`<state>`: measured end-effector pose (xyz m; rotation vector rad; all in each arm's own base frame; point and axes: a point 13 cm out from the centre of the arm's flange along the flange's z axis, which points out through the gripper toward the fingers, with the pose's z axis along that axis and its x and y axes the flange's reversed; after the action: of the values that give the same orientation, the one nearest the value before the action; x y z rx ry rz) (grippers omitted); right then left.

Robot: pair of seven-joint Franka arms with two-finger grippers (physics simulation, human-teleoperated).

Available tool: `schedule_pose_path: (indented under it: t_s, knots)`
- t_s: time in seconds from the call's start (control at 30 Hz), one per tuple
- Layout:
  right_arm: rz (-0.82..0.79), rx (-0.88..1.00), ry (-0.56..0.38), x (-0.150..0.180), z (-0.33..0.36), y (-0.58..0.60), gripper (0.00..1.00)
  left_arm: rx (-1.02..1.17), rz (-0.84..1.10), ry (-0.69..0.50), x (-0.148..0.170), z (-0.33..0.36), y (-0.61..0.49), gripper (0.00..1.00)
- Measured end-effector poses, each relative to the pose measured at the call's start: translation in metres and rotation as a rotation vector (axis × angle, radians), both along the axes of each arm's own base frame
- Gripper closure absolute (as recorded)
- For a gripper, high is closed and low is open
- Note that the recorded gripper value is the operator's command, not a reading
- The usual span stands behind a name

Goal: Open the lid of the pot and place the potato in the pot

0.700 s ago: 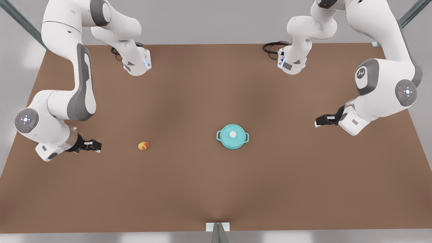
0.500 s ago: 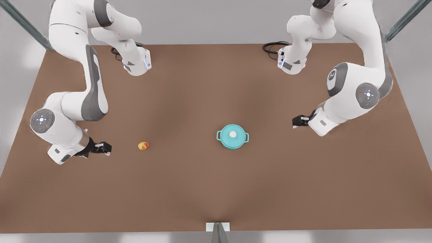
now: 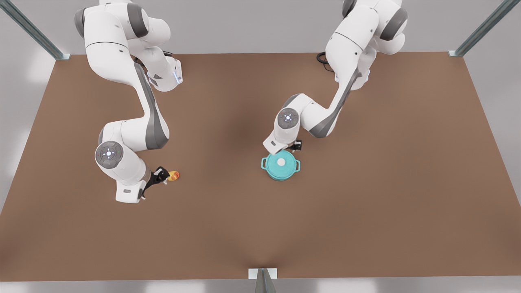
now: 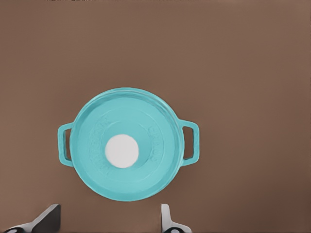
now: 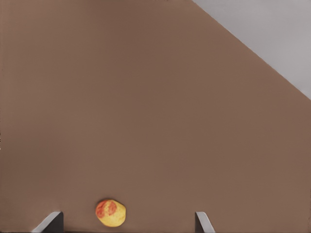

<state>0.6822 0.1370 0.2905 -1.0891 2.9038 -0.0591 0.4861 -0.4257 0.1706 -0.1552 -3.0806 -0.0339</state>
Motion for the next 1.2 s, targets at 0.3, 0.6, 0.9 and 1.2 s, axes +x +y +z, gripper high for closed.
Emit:
schedule_pose_path:
  t_s: [0.3,0.6,0.9,1.2]
  knots:
    - [0.32,0.002,0.082,-0.065,-0.081,-0.023,0.0,-0.009,0.105,-0.114,0.04,-0.045,-0.007,0.0]
    - [0.55,-0.014,0.05,-0.084,-0.159,-0.026,0.0,-0.019,0.169,-0.142,0.041,-0.068,-0.011,0.28]
    - [0.689,-0.023,0.057,-0.098,-0.19,-0.03,0.0,-0.031,0.235,-0.163,0.051,-0.056,-0.01,0.85]
    - [0.761,-0.019,0.106,-0.12,-0.226,-0.037,0.0,0.03,0.521,-0.148,0.228,-0.069,0.22,0.81]
